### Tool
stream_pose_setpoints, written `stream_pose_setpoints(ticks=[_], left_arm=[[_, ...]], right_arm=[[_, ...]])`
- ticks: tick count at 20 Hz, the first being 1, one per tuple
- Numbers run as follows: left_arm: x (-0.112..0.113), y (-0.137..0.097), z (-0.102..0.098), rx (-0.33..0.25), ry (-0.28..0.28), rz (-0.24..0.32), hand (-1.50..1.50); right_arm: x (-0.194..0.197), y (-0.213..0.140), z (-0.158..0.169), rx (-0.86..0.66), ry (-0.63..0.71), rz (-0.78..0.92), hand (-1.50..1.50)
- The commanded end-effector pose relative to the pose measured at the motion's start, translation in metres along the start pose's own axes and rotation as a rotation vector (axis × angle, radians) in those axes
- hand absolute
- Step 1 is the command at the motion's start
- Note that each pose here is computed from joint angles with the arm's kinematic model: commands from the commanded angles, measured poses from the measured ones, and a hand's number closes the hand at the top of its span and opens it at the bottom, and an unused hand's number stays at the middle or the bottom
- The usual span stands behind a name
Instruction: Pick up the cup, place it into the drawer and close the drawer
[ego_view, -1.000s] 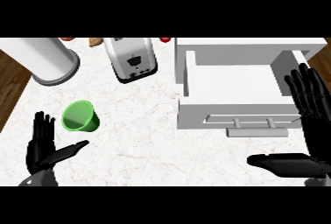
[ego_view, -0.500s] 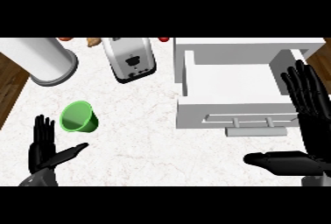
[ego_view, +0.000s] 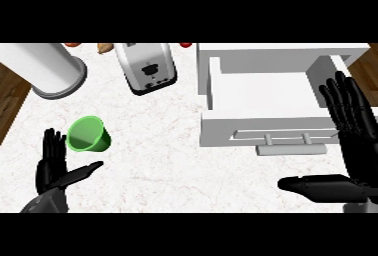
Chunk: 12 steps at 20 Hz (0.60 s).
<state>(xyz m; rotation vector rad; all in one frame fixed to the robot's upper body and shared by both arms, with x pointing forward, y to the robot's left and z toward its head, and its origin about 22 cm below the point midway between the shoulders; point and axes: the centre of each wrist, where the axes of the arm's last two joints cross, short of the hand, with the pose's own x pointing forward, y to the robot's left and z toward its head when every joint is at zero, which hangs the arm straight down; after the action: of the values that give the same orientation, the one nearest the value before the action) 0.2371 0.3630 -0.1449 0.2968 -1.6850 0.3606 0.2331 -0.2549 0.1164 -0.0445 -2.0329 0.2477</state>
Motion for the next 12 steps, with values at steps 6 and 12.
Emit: stream_pose_setpoints(ticks=[6, 12], left_arm=[[0.000, -0.007, -0.004, -0.045, -0.054, 0.097, -1.50], [0.001, -0.029, -0.012, -0.076, -0.078, 0.164, -1.50]], right_arm=[[-0.005, -0.006, -0.009, -0.004, -0.001, 0.005, -1.50], [-0.008, -0.011, 0.006, 0.007, 0.020, -0.007, -1.50]])
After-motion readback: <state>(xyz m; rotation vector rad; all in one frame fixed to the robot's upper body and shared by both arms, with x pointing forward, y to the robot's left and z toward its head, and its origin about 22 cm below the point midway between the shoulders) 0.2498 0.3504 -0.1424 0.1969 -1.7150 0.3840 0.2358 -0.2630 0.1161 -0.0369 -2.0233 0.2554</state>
